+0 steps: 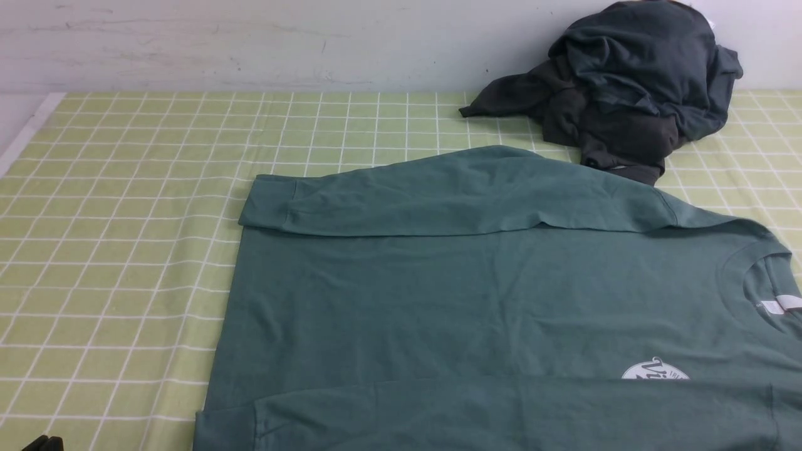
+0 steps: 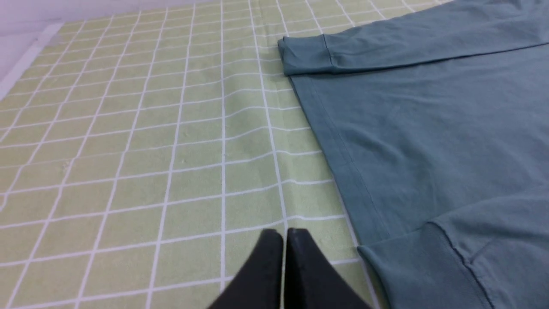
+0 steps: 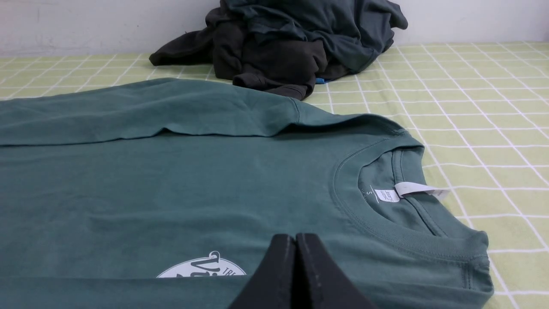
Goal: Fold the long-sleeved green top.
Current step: Use the left arm to clamp the cuff closest to it
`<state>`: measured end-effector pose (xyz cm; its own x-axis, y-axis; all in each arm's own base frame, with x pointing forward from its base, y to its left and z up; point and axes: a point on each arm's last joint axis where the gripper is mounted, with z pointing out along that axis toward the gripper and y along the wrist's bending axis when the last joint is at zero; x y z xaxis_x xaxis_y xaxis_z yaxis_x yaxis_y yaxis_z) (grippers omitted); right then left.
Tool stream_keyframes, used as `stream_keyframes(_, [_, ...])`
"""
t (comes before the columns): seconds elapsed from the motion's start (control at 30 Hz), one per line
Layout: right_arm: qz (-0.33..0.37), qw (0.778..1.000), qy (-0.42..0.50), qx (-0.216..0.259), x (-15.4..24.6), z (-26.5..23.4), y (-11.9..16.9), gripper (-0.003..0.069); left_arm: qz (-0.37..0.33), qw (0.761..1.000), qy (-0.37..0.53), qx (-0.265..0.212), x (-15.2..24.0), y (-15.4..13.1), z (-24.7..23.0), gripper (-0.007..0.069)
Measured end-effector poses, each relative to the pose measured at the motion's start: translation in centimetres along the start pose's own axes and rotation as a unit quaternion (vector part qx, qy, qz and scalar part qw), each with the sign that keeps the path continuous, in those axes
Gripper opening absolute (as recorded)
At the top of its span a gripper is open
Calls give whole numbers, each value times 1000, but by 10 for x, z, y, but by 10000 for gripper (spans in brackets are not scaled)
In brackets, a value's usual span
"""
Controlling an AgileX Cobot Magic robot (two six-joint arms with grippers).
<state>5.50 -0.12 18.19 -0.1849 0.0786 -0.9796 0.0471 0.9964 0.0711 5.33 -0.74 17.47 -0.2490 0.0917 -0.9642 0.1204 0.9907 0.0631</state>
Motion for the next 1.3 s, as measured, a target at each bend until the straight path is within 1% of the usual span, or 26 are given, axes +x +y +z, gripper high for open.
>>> stream_keyframes(0.2, [0, 1000, -16, 0, -3, 0, 0, -13, -1, 1000, -20, -5, -3, 1, 0, -1])
stream_keyframes(0.33, [15, 994, -110, -2, -19, -2, 0, -13, -2, 995, -94, -22, -17, 4, -1, -1])
stream_keyframes(0.37, [24, 984, -174, -2, -30, -5, -1, -13, -3, 989, -141, -32, -25, 6, -4, -1])
stream_keyframes(0.4, [27, 979, -200, -2, -35, -7, -1, -13, -3, 983, -178, -41, -31, 7, -6, -1])
stream_keyframes(0.43, [35, 969, -243, -1, -42, -10, -1, -13, -8, 977, -201, -66, -36, 9, -8, -1])
stream_keyframes(0.47, [39, 958, -285, 0, -49, -14, -2, -13, -5, 968, -244, -56, -42, 10, -11, -1])
stream_keyframes(0.53, [49, 932, -358, -1, -60, -24, -3, -13, -5, 948, -309, -71, -53, 13, -18, -1])
stream_keyframes(0.6, [76, 904, -421, -10, -68, -32, -4, -13, -9, 928, -363, -82, -61, 14, -25, -1])
stream_keyframes(0.63, [90, 892, -444, -17, -71, -36, -5, -13, -9, 917, -390, -88, -64, 15, -29, -1])
stream_keyframes(0.67, [93, 889, -449, -18, -72, -36, -5, -13, -9, 917, -390, -88, -64, 15, -29, -1])
stream_keyframes(0.7, [117, 870, -477, -31, -75, -41, -5, -13, -16, 900, -425, -94, -69, 17, -34, -1])
stream_keyframes(0.73, [132, 859, -492, -40, -77, -44, -6, -13, -29, 889, -447, -92, -72, 17, -38, -1])
stream_keyframes(0.77, [136, 857, -496, -43, -77, -45, -6, -13, -36, 888, -450, -89, -72, 17, -38, -1])
stream_keyframes(0.8, [144, 852, -500, -52, -78, -46, -5, -13, -62, 880, -465, -75, -79, 17, -43, -1])
stream_keyframes(0.87, [140, 856, -494, -62, -83, -47, -3, -13, -98, 875, -473, -39, -103, 16, -55, -1])
stream_keyframes(0.9, [132, 859, -490, -67, -88, -48, 0, -13, -99, 877, -469, -32, -116, 16, -60, -1])
stream_keyframes(0.93, [108, 866, -483, -74, -103, -52, 4, -13, -90, 885, -455, -24, -134, 15, -65, -1])
stream_keyframes(0.97, [109, 866, -483, -74, -103, -52, 4, -13, -84, 890, -448, -23, -141, 14, -67, -1])
stream_keyframes(1.0, [74, 878, -467, -76, -124, -56, 9, -13, -62, 911, -407, -23, -168, 14, -70, -1])
stream_keyframes(1.07, [30, 902, -426, -66, -151, -57, 14, -13, -38, 937, -346, -32, -196, 17, -65, -1])
stream_keyframes(1.1, [22, 908, -415, -62, -156, -56, 15, -13, -34, 939, -339, -34, -199, 17, -63, -1])
stream_keyframes(1.13, [2, 926, -375, -48, -169, -51, 16, -13, -26, 956, -290, -39, -210, 19, -50, -1])
stream_keyframes(1.17, [-11, 941, -337, -35, -177, -43, 15, -13, -23, 966, -255, -41, -217, 21, -39, -1])
stream_keyframes(1.2, [-14, 947, -320, -29, -179, -40, 15, -13, -24, 969, -243, -42, -220, 21, -35, -1])
stream_keyframes(1.23, [-20, 975, -219, -2, -182, -17, 11, -13, -39, 985, -164, -41, -220, 23, -9, -1])
stream_keyframes(1.3, [-10, 993, -115, 15, -175, 5, 8, -13, -65, 995, -63, -31, -209, 23, 17, -1])
